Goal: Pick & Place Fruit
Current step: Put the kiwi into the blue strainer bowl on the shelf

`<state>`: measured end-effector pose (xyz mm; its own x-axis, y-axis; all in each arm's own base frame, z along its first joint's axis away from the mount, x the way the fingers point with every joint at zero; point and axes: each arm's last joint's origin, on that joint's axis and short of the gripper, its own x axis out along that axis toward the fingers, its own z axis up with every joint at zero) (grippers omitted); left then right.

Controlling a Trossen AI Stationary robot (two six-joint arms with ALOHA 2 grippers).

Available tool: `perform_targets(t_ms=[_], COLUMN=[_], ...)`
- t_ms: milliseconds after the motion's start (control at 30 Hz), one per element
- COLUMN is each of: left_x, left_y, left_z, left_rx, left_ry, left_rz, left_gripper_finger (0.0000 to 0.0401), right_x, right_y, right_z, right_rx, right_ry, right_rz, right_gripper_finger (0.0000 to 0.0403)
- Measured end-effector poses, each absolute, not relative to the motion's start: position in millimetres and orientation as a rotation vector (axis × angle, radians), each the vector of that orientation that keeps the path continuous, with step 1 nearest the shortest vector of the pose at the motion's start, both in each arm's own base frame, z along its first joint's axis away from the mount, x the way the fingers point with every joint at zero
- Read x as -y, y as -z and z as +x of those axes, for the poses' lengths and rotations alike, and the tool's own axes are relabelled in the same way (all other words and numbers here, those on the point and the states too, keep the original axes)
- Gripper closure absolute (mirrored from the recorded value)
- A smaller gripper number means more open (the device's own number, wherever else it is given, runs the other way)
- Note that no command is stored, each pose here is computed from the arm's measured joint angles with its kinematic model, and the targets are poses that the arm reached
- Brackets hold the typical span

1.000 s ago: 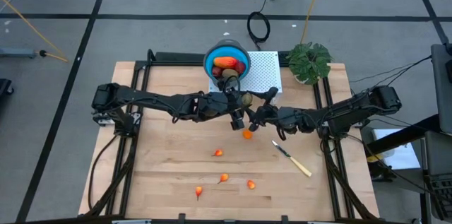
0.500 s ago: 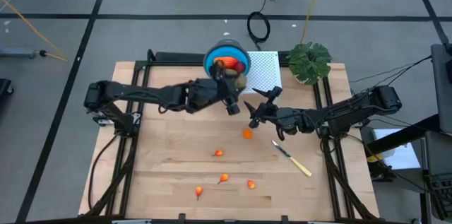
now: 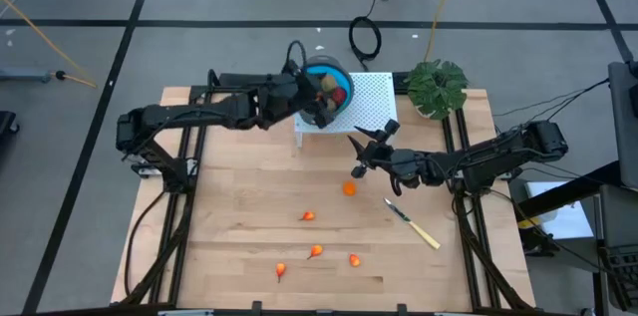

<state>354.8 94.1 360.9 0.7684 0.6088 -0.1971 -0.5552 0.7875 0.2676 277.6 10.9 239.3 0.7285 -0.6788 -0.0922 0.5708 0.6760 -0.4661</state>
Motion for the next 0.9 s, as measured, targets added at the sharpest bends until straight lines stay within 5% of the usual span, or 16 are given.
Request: perform_targets(t_ms=[367, 900], left_x=[-122, -144], left_y=[-362, -354], left_z=[343, 332], left_rx=[-0.239, -0.28], left_ry=[-0.564, -0.368], left_rz=[-0.019, -0.326], left_gripper_finger=[0.0203, 0.02], right_x=[2, 10], right_y=[-253, -278], right_z=[259, 218], right_rx=[-0.301, -0.288], right_ry=[0.699, 0.249], right_rz=[-0.393, -0.172], right_gripper_finger=[0.0395, 0.0402])
